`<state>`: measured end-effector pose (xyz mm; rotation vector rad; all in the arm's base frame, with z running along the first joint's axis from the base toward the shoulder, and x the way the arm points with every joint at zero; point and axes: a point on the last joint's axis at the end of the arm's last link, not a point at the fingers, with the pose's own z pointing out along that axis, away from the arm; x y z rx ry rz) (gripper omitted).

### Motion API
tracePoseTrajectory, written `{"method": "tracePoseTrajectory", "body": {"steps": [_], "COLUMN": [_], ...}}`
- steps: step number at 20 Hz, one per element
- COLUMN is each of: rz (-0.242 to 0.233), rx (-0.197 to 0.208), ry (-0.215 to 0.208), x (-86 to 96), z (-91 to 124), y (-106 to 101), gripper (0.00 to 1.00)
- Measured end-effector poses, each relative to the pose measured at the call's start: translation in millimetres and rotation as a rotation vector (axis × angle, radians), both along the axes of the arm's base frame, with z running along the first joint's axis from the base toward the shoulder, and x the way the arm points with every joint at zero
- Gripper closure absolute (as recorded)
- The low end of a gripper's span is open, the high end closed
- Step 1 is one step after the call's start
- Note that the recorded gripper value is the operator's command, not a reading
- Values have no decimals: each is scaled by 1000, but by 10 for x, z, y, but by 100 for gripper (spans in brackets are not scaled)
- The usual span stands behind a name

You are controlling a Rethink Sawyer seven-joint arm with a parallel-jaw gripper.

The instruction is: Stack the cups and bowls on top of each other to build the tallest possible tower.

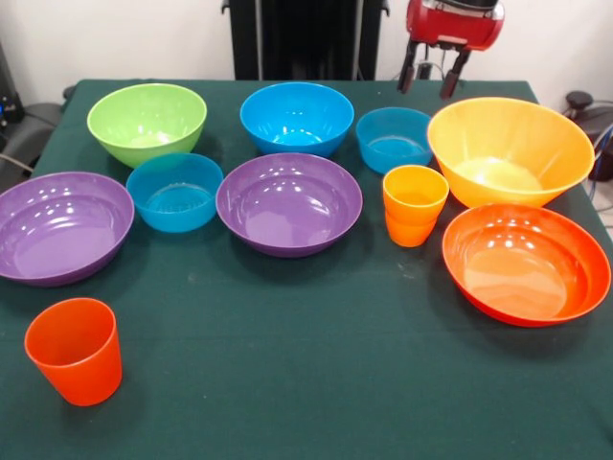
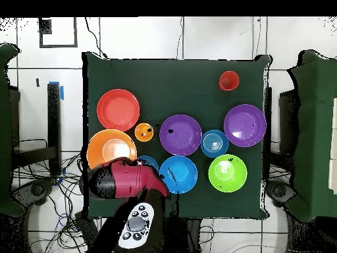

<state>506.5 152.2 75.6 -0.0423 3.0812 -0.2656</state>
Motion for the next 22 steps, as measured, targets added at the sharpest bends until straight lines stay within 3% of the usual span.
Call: {"method": "tracePoseTrajectory", "body": {"steps": [13,22], "rz": [-39,-51], "rx": [8,13], "ry": [18,-6], "x": [246,390], "z": [293,401], "y": [-108,-169], "gripper": [0,0]}}
